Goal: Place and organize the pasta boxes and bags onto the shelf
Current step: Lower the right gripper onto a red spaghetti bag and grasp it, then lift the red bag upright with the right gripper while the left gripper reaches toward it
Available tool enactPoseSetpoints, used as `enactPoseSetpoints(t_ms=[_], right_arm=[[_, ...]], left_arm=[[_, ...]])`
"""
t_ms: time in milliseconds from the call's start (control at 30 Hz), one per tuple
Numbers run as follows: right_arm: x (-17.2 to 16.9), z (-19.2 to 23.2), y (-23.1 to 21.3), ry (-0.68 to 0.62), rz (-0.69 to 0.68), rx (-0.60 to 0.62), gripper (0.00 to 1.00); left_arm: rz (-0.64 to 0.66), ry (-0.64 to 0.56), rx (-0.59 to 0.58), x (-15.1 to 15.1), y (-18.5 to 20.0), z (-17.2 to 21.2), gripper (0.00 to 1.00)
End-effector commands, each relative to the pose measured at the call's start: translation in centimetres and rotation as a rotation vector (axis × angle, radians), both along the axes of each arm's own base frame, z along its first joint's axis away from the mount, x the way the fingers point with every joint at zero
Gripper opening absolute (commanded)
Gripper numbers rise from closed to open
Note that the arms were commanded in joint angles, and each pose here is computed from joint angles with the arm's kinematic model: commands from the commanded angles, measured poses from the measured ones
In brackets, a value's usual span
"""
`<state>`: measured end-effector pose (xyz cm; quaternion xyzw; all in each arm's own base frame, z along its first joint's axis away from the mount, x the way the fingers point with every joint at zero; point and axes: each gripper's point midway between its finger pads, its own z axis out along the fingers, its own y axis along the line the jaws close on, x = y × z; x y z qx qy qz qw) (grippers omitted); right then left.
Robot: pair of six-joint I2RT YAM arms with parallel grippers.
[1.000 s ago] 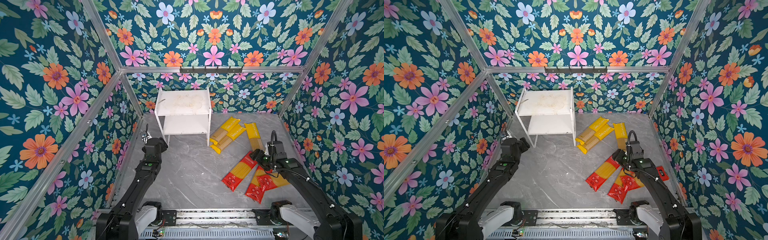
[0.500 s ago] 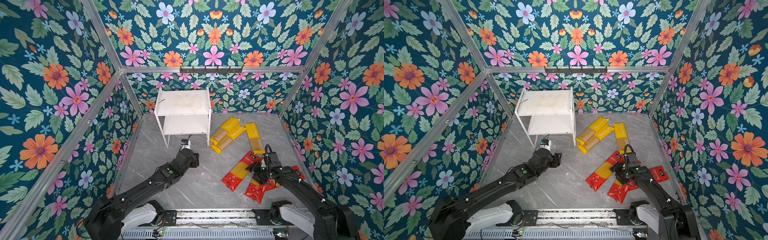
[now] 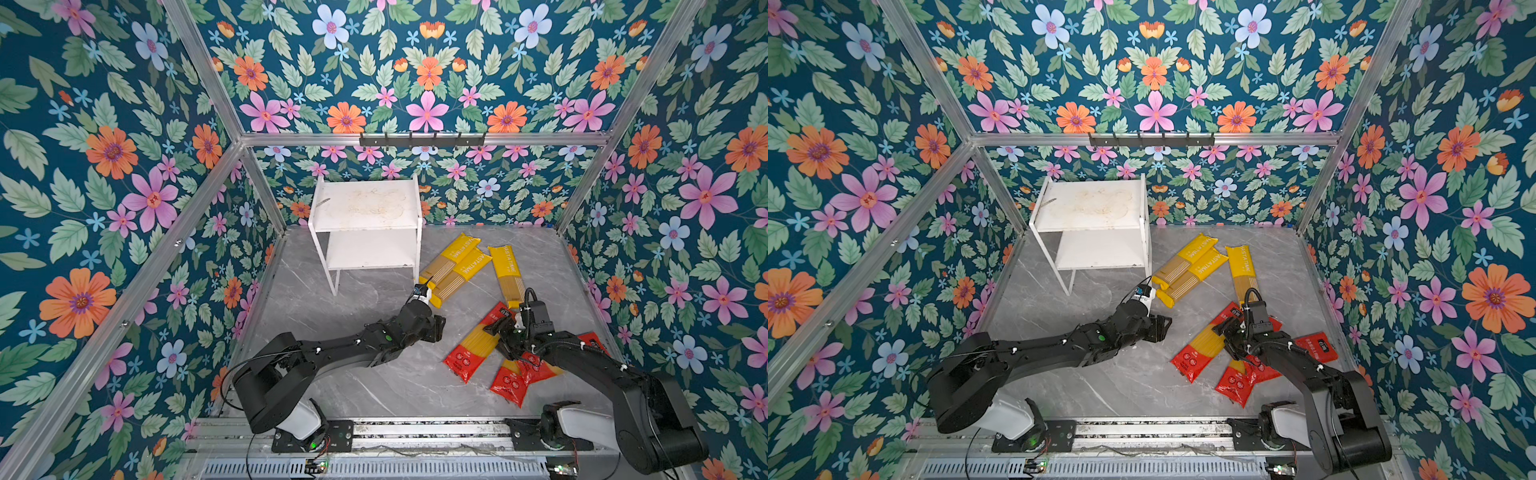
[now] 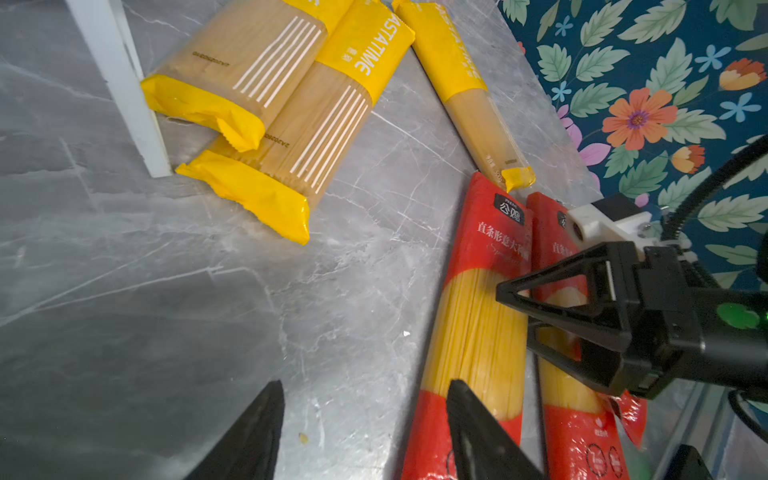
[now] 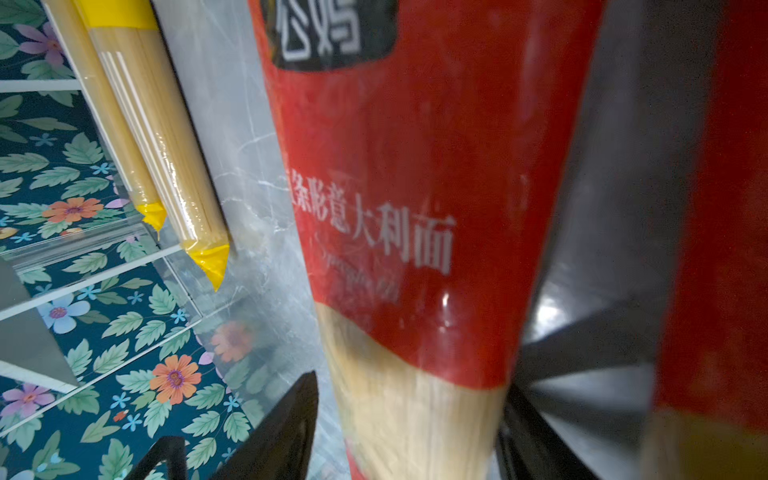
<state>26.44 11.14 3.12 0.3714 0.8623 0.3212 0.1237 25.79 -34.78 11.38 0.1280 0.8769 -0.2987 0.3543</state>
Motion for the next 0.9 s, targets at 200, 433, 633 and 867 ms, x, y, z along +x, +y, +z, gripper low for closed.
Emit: enactPoseSetpoints(t_ms=[200, 433, 633, 867], right_arm=[[0.3, -1.6, -0.5, -0.042, 0.029, -0.059, 0.3], [1.0, 0.5, 0.7, -0.159, 0.114, -0.036, 0.1], [1.3, 4.0, 1.8, -0.35, 0.22, -0.087, 0.01], [2.0, 11.0, 3.8, -0.746, 0.339, -0.158, 0.0]], left_arm=[[-0.088, 0.045, -0.172, -0.3, -2.2, 1.5, 0.64], [-0.134, 0.072, -0.339, 0.1, -1.1, 3.4, 0.64], [-0.2, 0.053, -0.387, -0.4, 0.3, 4.6, 0.64], [-0.309, -0.009, -0.424, -1.6, 1.2, 6.6, 0.64]])
